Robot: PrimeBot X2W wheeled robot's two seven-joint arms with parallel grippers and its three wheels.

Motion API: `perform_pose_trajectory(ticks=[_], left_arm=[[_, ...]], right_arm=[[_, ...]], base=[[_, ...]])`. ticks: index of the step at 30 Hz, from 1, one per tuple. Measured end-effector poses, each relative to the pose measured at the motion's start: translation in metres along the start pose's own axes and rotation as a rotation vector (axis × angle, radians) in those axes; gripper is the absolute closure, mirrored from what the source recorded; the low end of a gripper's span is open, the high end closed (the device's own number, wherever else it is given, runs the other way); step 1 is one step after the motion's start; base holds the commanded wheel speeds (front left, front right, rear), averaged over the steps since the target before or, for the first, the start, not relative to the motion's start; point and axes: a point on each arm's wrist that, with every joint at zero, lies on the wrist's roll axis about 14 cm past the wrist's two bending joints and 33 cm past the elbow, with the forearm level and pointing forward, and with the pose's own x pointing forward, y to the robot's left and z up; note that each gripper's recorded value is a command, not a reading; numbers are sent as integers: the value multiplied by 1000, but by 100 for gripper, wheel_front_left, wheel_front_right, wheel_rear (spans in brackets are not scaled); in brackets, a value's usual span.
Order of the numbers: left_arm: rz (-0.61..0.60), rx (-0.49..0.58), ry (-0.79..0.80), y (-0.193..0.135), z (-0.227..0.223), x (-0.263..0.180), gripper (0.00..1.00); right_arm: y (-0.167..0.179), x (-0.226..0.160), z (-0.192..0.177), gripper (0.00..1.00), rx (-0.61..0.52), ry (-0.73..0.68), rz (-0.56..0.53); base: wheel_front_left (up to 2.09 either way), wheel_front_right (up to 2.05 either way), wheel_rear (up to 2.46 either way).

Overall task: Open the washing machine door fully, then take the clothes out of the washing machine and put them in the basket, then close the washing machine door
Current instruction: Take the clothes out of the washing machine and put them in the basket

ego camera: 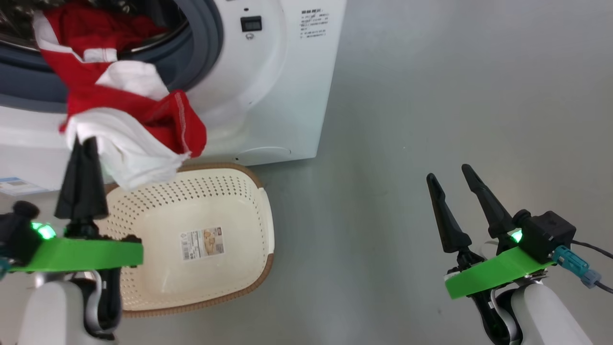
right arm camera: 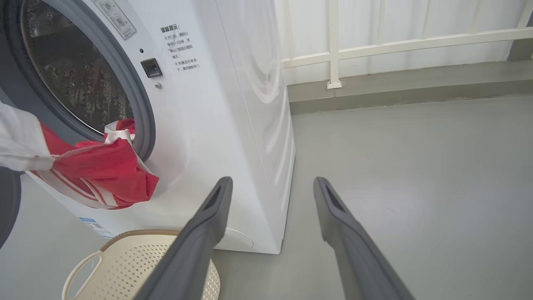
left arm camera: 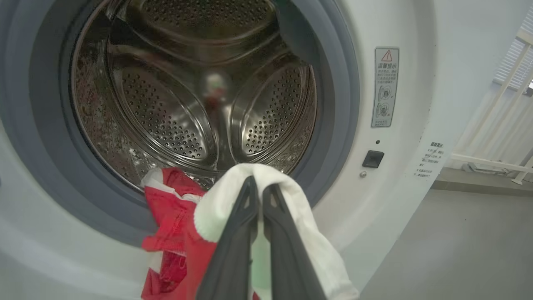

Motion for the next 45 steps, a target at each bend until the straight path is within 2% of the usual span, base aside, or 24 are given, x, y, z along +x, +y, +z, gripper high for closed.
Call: perform_pose_trajectory(ticks=[3, 25, 35, 45], left_arm=[[28, -15, 100, 6, -37, -6, 100], [58, 23, 550, 28, -199, -31, 100], [46, 52, 732, 36, -264, -42, 100], [54, 76, 891, 48, -312, -68, 100]], right_arm=[[-2, 4, -7, 0, 2, 16, -3], [-19, 35, -46, 0, 16, 86, -40], [-31, 53, -64, 0, 12, 109, -56], [-43, 52, -86, 0, 6, 159, -85]], base=[[0, 0, 0], [0, 0, 0], [0, 0, 0], [0, 0, 0]])
